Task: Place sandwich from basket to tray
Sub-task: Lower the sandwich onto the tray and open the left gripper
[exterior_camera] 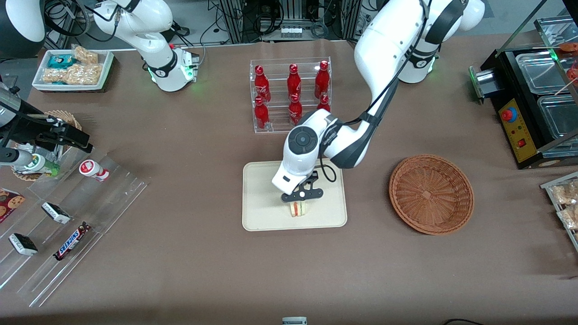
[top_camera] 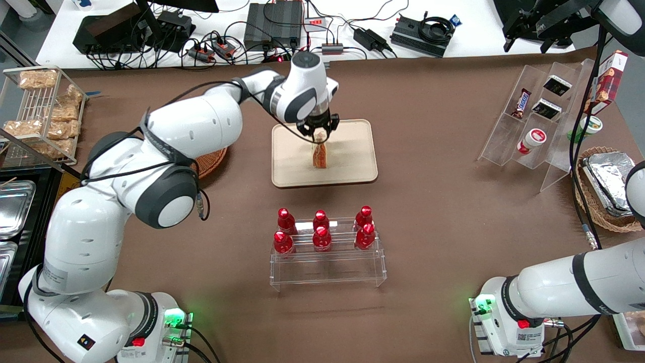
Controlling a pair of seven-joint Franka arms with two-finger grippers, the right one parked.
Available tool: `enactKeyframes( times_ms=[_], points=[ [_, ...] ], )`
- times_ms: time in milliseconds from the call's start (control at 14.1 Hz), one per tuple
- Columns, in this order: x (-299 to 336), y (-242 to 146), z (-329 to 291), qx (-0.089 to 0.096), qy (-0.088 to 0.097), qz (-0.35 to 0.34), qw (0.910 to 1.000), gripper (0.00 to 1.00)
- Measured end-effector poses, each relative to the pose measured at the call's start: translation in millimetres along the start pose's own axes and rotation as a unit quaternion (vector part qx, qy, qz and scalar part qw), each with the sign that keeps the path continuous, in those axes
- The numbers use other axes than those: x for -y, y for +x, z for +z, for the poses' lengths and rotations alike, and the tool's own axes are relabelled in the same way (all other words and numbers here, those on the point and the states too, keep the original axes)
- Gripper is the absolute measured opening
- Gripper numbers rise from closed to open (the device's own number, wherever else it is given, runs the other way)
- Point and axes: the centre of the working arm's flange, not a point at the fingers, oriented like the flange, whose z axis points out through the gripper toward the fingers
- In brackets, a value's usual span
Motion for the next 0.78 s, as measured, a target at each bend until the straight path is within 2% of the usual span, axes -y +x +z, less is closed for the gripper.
enactKeyframes(
  times_ms=[141,212,283,354,495,778],
  points=[
    [7,11,-63,-0.016,-0.009,-0.006,0.9998,0.75],
    [17,17,-96,-0.024,-0.005,-0.004,0.9997,0.86],
    [30,21,-125,-0.030,0.009,0.000,0.9995,0.96],
    [46,25,-150,-0.033,0.023,-0.004,0.9992,1.00],
    [86,41,-179,-0.028,0.042,-0.019,0.9986,1.00],
    [194,86,-188,-0.003,0.067,-0.001,0.9978,1.00]
  ],
)
